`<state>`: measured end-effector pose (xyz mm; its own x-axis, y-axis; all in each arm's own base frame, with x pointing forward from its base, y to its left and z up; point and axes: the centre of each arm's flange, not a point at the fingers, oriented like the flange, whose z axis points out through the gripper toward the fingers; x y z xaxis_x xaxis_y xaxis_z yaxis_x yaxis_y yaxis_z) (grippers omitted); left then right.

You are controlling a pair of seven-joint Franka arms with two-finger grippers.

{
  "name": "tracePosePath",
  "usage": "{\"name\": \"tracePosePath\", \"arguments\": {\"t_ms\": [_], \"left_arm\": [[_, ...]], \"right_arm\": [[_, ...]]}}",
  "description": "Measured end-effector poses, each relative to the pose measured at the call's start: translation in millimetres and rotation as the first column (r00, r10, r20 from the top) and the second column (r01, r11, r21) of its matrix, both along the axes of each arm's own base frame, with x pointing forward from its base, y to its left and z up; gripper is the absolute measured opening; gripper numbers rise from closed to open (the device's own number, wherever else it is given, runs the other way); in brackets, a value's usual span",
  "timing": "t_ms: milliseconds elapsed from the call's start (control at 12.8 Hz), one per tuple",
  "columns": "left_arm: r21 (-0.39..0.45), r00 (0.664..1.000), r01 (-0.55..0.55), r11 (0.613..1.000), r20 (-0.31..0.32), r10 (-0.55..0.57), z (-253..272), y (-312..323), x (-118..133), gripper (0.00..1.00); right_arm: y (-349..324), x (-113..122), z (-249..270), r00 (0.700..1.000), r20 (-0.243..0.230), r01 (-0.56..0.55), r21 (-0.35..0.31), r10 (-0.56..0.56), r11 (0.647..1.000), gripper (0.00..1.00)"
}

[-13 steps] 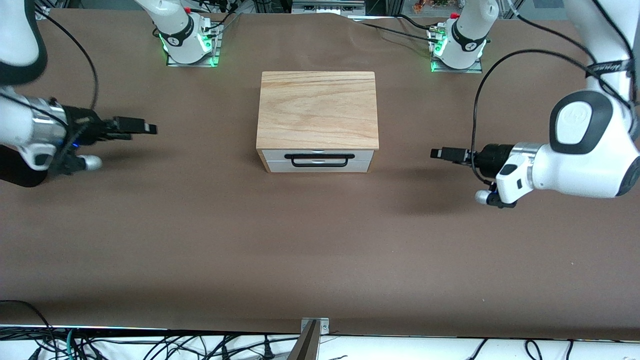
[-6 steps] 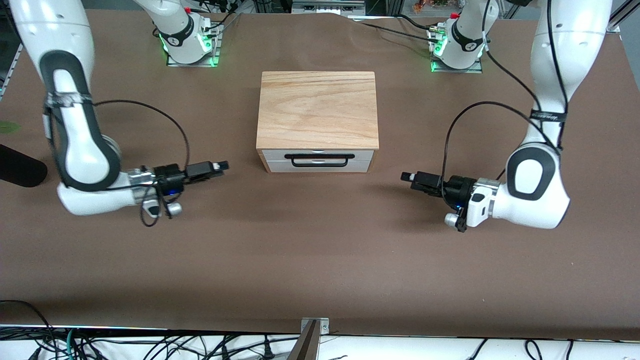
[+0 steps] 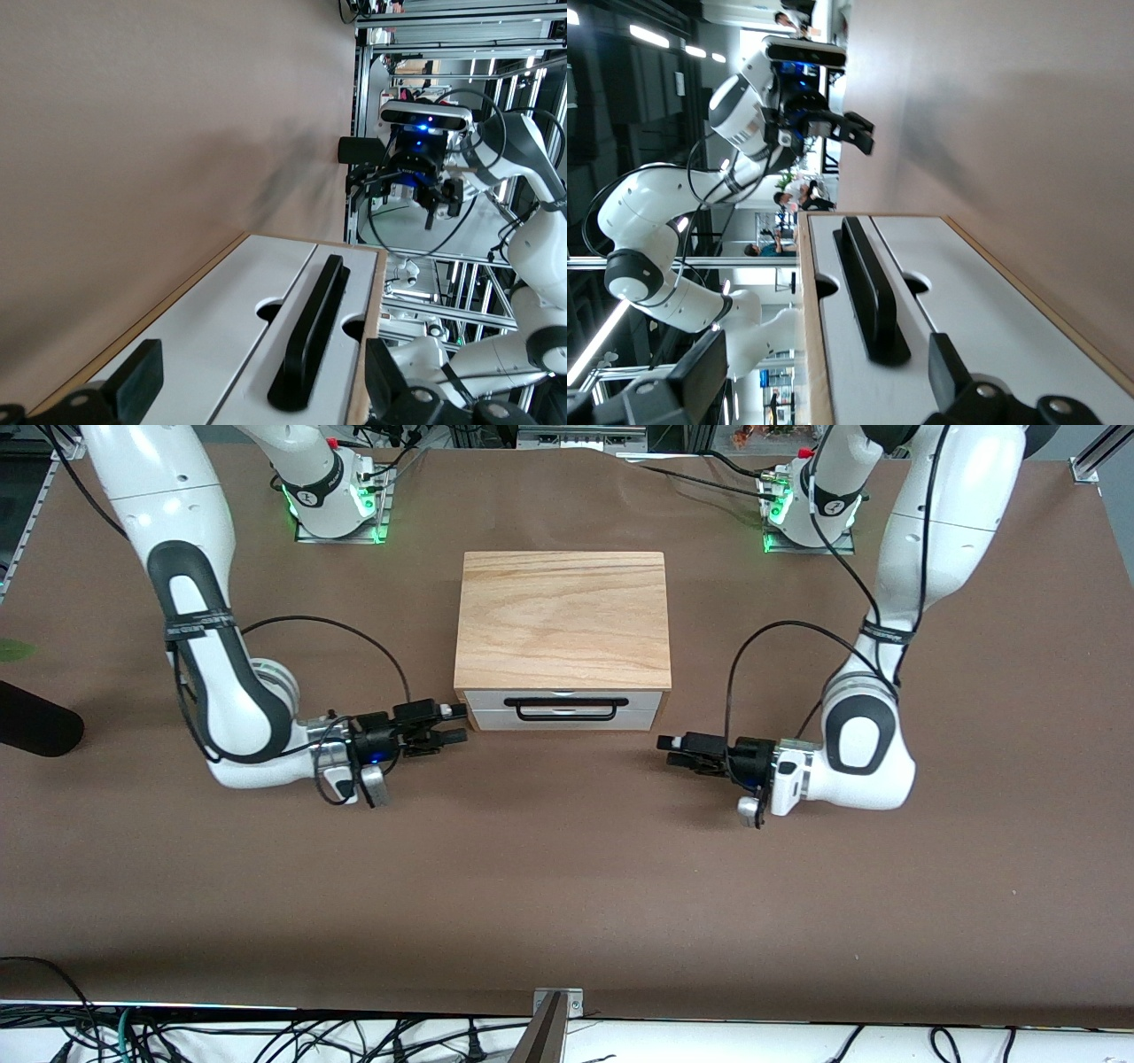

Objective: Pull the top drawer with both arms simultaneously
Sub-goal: 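Close the left and right grippers on the black drawer handle ends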

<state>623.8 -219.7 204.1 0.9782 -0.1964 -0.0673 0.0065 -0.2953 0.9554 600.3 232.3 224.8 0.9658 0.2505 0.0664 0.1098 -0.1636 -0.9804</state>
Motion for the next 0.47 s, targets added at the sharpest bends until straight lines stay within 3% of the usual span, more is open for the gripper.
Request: {"name": "tracePosePath", "arguments": {"t_ms": [234,468], "left_arm": [[-0.02,1.0,-0.02,1.0,-0.001,0.02,-6,-31,-12,0.98],[-0.031,1.0,-0.004,1.0,0.013,0.004,-9,-42,-20,0.89]], "right_arm": [[40,-26,-33,0.998,0.043,0.049,0.047,-0.051,0.998,0.94],[45,-37,-49,0.998,0.032,0.058,0.05,-0.06,0.997,0.65]]}}
